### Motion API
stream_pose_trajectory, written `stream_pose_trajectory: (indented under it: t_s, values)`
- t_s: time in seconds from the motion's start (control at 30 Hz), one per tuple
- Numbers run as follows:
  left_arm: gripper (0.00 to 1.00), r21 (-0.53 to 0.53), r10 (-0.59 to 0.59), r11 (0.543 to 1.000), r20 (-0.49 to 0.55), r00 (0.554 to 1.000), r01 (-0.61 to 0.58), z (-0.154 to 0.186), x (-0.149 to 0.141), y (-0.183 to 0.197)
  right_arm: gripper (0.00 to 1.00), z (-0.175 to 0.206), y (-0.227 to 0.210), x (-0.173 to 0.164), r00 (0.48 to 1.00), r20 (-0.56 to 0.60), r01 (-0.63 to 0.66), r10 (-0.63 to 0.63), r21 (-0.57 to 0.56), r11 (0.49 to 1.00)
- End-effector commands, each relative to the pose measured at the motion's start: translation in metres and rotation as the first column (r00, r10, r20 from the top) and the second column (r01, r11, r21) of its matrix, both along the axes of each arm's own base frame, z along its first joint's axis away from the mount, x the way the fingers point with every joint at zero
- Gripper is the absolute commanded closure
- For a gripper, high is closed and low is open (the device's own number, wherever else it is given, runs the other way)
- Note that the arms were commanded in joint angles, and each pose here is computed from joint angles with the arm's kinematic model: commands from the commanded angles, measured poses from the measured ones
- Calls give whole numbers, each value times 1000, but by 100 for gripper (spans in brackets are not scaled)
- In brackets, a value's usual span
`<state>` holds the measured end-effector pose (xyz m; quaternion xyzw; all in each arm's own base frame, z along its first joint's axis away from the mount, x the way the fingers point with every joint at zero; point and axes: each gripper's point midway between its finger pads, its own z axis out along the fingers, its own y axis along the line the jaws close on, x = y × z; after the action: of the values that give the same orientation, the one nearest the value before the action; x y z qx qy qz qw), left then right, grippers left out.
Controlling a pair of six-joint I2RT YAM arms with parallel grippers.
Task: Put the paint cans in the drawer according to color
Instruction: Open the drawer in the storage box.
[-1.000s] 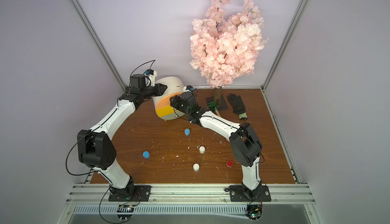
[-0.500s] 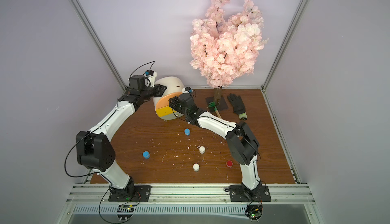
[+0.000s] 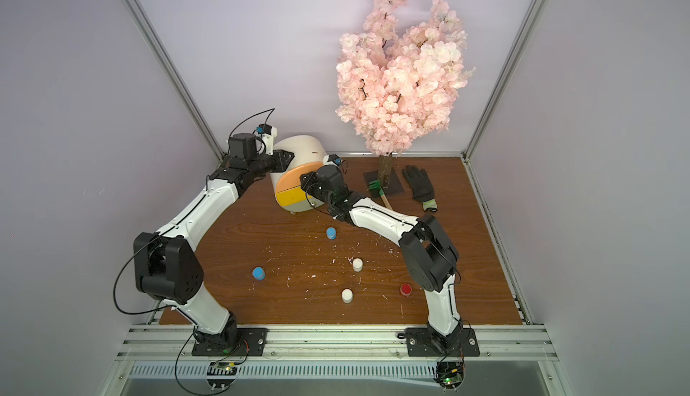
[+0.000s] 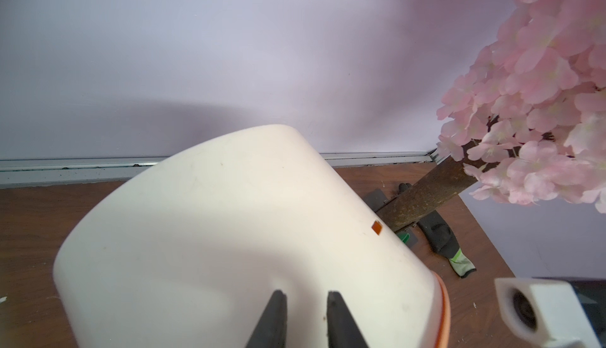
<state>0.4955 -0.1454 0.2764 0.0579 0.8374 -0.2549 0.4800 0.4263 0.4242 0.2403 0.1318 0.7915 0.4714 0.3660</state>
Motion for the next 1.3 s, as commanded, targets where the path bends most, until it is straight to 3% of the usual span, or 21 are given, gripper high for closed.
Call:
stream_pose_trajectory:
  t_s: [0.0, 0.73, 1.17, 1.27]
  values:
    - [73, 72, 11, 997, -292, 956, 10, -88, -30, 4, 78, 40, -3, 5, 995, 98, 25, -34, 96, 995]
    - [73, 109, 41, 994, -311, 950, -7, -98, -32, 10, 85, 30, -20, -32, 997, 72, 28, -35, 93, 995]
    - [72, 102, 47, 995, -318, 947, -15, -98, -35, 11, 84, 21, -30, -61, 997, 55, 56, -61, 82, 995]
    - [72, 91, 43, 996, -314, 949, -15, -94, -36, 9, 79, 21, -28, -63, 997, 57, 51, -55, 77, 996]
